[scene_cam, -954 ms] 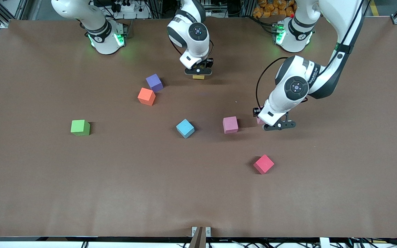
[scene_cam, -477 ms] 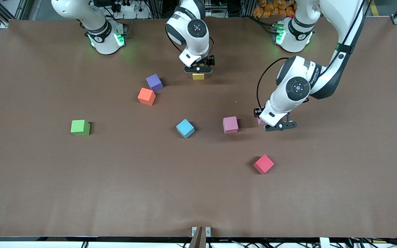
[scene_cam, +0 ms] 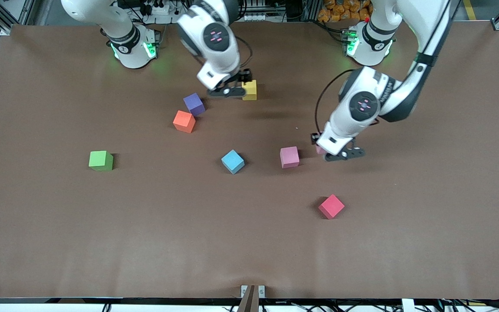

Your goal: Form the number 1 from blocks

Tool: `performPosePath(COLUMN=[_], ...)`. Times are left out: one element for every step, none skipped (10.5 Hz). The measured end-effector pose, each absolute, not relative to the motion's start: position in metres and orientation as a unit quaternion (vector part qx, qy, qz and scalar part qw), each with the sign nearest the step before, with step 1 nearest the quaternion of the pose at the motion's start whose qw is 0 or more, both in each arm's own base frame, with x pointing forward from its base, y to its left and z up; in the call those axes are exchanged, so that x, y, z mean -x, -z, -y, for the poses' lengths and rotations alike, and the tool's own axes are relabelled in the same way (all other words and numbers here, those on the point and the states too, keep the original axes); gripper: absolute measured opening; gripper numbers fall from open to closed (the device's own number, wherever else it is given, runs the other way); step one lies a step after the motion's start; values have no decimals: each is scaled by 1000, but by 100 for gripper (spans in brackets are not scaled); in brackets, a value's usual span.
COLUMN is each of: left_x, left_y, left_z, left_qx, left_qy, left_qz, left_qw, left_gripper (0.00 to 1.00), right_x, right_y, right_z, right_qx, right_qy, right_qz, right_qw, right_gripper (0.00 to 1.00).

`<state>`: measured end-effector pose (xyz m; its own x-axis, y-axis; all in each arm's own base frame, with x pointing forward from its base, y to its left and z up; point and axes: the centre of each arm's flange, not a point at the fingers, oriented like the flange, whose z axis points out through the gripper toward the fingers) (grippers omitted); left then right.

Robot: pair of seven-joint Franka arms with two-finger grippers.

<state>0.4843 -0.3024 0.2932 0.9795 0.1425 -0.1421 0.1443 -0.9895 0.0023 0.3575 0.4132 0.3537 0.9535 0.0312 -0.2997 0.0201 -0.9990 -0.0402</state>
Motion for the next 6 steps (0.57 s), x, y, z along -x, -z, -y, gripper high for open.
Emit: performPosePath(left_x=[-468,-451,-434,-420,-406,-391], left_y=[-296,-298,-301,-302,-300,-292], left_z=[329,355,382,407,433,459], left_qx=[-995,-995,-995,-995,-996,-996], left_qy=[71,69,67,63,59,59], left_qz=[-75,-78,-78,-75,-70,-61], left_qw=[6,5,6,5,2,-1], left_gripper=[61,61,61,61,61,61], right_x=[-384,-410,-432,-449,-463,-476], right_y=[-362,-364,-363,-358,-350,-339], right_z=[-380,-346,-316,-289,-263,-239], right_qx=[987,987,987,986,984,981], right_qy=[-156,-160,-162,-164,-169,-176], right_qz=[20,17,1,-24,-50,-77], right_qw=[19,20,23,23,23,22], right_gripper=[100,100,100,100,100,100])
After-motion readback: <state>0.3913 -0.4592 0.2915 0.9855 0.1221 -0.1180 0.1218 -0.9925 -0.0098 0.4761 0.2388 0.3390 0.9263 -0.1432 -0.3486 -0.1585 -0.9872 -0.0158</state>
